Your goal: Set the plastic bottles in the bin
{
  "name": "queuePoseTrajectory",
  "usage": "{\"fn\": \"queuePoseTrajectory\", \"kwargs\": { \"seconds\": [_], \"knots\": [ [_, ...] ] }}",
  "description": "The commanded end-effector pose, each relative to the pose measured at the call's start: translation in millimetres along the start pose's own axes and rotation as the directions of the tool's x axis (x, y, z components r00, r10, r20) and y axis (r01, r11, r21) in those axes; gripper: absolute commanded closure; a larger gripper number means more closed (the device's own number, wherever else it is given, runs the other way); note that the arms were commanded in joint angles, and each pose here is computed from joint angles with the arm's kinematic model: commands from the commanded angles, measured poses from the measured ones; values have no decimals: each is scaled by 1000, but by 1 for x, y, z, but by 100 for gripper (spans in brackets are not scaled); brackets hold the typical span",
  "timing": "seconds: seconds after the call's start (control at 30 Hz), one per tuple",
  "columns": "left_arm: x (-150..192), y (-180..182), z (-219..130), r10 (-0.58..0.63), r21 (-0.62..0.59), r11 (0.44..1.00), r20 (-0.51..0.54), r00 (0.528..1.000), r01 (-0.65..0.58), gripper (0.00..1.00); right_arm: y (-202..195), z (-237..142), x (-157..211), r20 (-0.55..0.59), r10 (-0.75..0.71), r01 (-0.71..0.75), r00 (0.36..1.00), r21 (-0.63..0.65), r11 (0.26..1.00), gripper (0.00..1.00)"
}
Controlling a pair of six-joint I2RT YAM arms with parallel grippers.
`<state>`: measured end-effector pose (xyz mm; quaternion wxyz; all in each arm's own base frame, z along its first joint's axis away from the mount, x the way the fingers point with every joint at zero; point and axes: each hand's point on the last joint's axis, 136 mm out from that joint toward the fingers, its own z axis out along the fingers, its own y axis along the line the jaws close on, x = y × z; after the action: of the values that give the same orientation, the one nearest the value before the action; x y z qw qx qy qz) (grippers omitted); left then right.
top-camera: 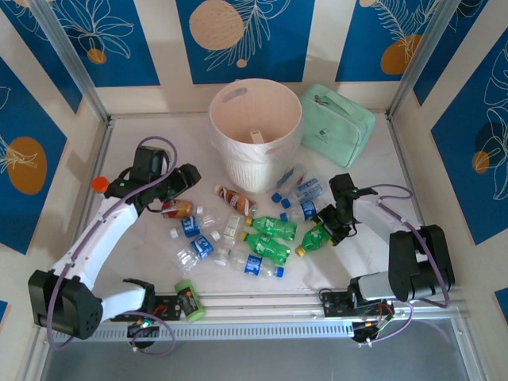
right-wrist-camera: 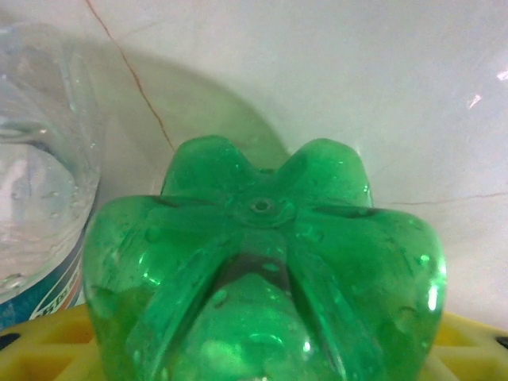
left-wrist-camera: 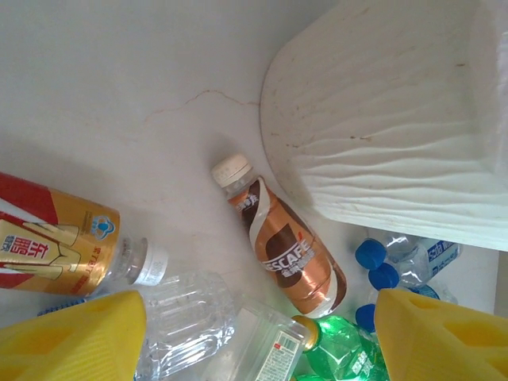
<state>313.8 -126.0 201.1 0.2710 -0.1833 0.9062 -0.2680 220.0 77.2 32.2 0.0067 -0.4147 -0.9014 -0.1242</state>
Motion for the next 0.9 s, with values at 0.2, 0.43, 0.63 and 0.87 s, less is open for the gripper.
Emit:
{"fn": "queuePoseTrajectory", "kwargs": {
  "seconds": [0.2, 0.43, 0.63, 0.87],
  "knots": [
    [-21, -26, -24, 68, 25, 997, 61, 996, -70, 25, 22, -54, -4, 103, -91, 103, 991, -116, 988, 47],
    [-36, -74, -52, 128, 166, 976, 99, 987, -143, 24, 67, -146, 3, 267, -184, 272, 946, -343, 899, 48],
    [-16, -153, -70, 224, 433, 872, 61, 973, -228, 22, 112, -237, 19, 382, -217, 407, 899, -538, 739, 48],
    [47, -246, -90, 423, 712, 630, 22, 906, -311, 22, 165, -315, 41, 422, -237, 482, 875, -711, 512, 49]
  ]
}}
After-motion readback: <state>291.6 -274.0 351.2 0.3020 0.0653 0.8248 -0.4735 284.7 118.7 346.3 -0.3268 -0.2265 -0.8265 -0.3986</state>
